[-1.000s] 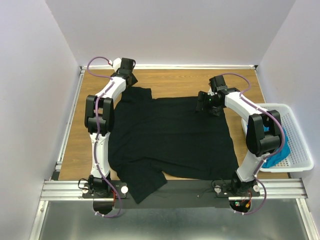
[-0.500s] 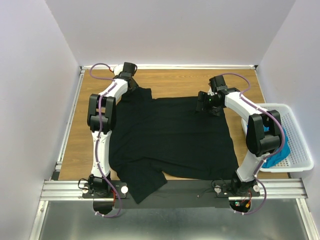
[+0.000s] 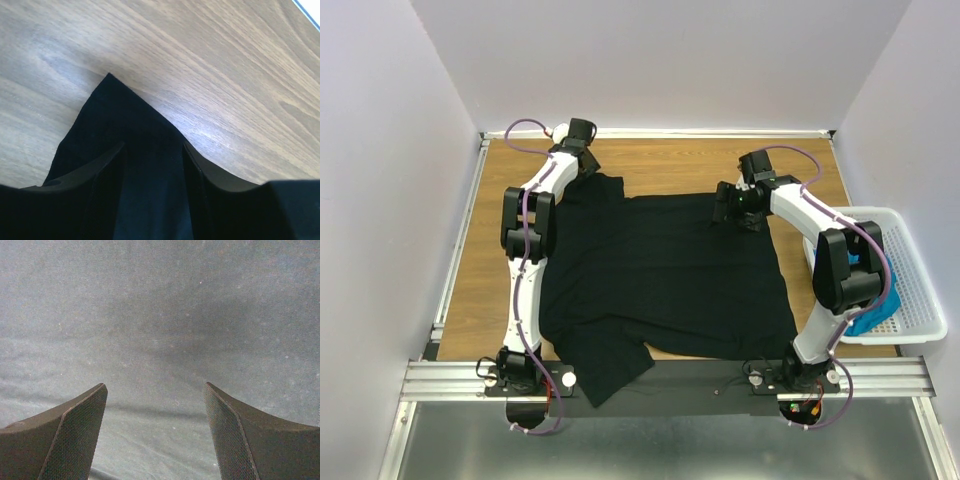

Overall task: Fold and stack the t-shirts
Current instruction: Flatten the tshirt out, then fold the tshirt

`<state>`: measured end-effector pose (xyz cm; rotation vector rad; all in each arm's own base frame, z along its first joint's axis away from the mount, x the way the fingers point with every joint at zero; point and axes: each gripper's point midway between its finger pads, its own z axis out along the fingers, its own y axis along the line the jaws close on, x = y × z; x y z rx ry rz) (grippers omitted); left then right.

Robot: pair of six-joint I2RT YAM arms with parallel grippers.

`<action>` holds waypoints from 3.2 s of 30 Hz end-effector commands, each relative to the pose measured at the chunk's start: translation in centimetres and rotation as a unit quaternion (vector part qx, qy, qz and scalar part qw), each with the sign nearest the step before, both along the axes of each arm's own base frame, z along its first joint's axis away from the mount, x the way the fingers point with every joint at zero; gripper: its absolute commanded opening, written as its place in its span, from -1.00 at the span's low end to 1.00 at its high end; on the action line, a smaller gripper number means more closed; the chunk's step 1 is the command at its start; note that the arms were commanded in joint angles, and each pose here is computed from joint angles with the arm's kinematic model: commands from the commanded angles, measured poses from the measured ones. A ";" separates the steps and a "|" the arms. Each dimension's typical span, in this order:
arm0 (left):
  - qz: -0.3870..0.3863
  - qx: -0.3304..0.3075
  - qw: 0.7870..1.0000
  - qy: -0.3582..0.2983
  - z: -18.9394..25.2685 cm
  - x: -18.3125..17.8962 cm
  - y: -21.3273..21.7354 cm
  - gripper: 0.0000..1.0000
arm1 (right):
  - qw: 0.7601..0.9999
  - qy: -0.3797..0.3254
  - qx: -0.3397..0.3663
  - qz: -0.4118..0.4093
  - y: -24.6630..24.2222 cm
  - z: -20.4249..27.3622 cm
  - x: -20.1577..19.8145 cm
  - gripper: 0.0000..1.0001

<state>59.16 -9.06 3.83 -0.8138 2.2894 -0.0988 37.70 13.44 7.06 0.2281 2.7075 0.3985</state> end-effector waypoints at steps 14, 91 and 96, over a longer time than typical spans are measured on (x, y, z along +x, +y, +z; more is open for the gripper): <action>-0.081 -0.001 0.997 0.013 -0.9 0.1 -3.2 0.10 | 1.000 -0.026 -0.007 -0.015 -0.7 1.8 -0.2 0.70; -0.072 0.080 0.994 -0.014 6.1 -10.6 11.1 0.59 | 0.990 -0.098 -0.083 -0.057 -12.9 -2.5 17.3 -0.03; -0.075 0.078 0.994 -0.010 5.8 -10.9 11.0 0.59 | 0.991 -0.100 -0.079 -0.036 -12.6 -2.5 17.3 -0.02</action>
